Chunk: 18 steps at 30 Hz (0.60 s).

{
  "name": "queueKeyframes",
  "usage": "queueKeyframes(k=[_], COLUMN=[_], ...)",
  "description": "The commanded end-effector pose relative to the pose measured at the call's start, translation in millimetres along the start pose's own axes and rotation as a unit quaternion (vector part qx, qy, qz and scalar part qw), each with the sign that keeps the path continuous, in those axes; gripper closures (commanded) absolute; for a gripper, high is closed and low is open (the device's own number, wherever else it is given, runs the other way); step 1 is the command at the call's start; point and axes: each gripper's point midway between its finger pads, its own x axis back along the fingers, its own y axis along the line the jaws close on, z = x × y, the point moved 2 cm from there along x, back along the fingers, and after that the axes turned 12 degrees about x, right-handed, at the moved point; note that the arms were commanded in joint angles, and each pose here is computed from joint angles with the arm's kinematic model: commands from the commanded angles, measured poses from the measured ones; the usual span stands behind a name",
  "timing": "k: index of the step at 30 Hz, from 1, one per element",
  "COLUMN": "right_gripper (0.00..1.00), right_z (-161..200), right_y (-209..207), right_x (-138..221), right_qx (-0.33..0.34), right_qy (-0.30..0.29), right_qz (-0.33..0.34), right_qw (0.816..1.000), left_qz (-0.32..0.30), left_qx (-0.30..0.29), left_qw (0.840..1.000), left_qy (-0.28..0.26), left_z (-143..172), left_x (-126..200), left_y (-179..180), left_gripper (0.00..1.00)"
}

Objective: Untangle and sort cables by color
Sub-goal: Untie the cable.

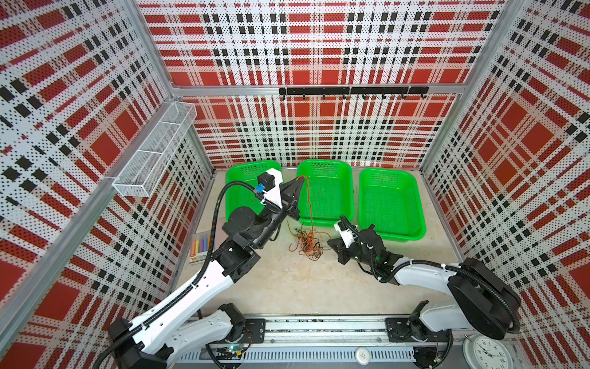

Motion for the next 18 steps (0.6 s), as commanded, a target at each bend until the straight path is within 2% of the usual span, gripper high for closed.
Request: queueKeyframes(k=[1, 9, 15, 18], right_gripper=[1.0, 1.0, 0.99, 0.76], right_z=[10, 28, 29, 8], right_y=[-8, -19, -25, -19], right_x=[-4, -12, -13, -5], right_qx=[0.001, 0.0, -0.005, 0.007], right_qy=[0.032, 0.09, 0.096, 0.058], right_qz=[0.026, 0.057, 0.077, 0.062], right_qw=[0.999, 0.994, 0.992, 0.996], left_qz=[0.013, 0.037, 0.045, 0.049], left_qx=[0.006, 0.023, 0.027, 0.03], left_qw=[1.0, 0.998, 0.998, 0.998], left_qy=[-0.021, -0.033, -0.03, -0.014], left_z=[-23, -43, -46, -35], left_x=[-6, -22, -35, -41], left_y=[-5, -16, -19, -20], left_gripper=[1.0, 1.0, 1.0, 1.0])
